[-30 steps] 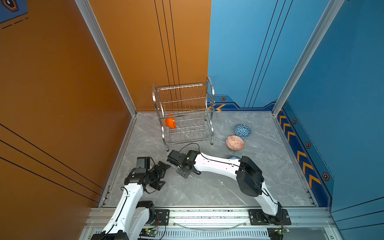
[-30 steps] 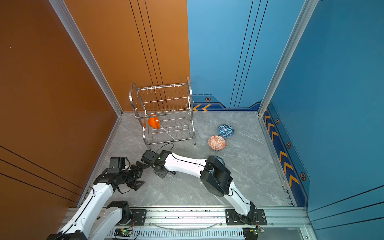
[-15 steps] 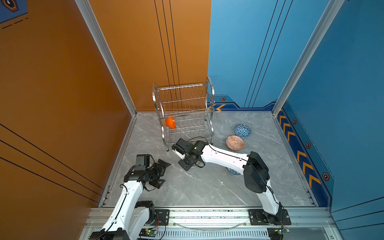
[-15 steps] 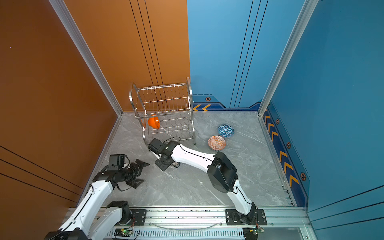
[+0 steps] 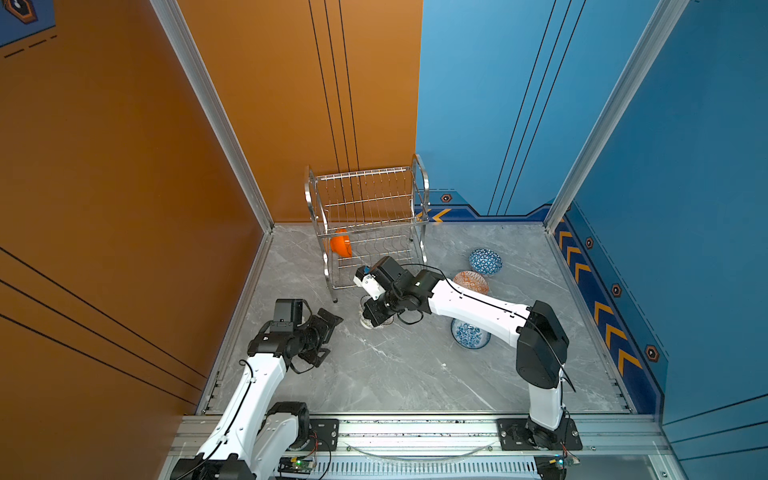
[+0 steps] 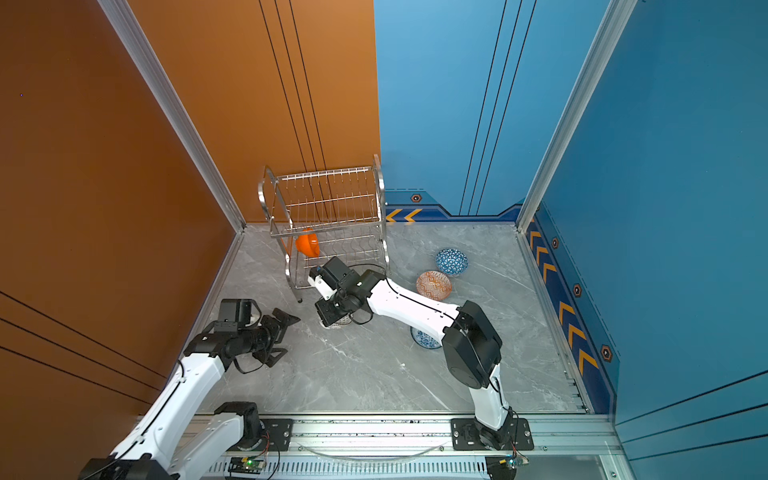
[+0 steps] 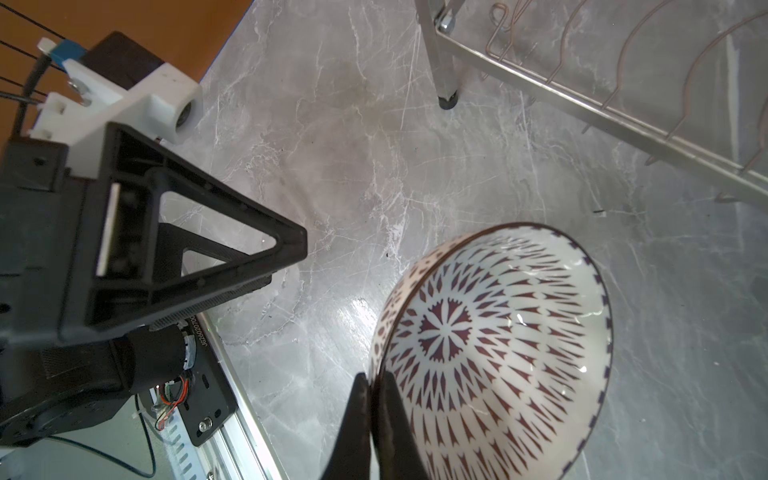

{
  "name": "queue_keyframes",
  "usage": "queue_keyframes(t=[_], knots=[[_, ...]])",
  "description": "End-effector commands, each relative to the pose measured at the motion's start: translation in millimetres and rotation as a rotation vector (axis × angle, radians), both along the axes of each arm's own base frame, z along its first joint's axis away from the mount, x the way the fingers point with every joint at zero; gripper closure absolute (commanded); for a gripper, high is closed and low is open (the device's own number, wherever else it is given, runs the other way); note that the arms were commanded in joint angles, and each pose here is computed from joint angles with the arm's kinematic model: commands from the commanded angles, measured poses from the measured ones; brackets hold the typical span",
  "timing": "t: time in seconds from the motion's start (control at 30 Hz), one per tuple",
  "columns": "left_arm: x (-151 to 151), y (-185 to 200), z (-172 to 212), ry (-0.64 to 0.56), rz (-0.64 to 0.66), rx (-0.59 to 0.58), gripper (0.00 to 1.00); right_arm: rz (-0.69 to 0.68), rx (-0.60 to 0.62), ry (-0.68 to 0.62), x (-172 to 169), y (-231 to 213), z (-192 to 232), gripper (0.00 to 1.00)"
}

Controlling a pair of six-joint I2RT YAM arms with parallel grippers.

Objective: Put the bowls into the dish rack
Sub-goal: 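Lift the white-and-maroon bowl with the right gripper and carry it toward the rack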

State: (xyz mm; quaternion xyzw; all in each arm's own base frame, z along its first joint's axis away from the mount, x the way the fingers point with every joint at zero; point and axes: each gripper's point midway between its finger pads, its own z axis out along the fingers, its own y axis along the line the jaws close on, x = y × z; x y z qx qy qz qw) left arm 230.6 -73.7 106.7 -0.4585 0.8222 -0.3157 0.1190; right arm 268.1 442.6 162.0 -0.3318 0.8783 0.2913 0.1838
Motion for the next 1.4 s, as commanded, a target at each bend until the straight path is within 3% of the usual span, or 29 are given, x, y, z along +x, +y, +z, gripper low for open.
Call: queue_keyframes(t=[0.0,0.73,1.23,1.37], knots=[[-0.7,2.7,3.7,0.009,0.018,0.033,0.02,-0.036,0.178,-0.001,10.1,11.4,44.5,1.00],[22.7,-2.5,46.9,-0.043,-0.004,0.085,0.02,-0.247,0.704,0.097,100.5,-2.2,105.6,1.00],[41.9,-5.4,52.5,-0.036,-0.054,0.088,0.02,-0.300,0.797,0.149,128.2,13.4,88.3,1.00],[43.8,-4.7,50.3,-0.026,-0.058,0.086,0.02,-0.357,0.839,0.161,149.2,0.4,84.6,1.00]])
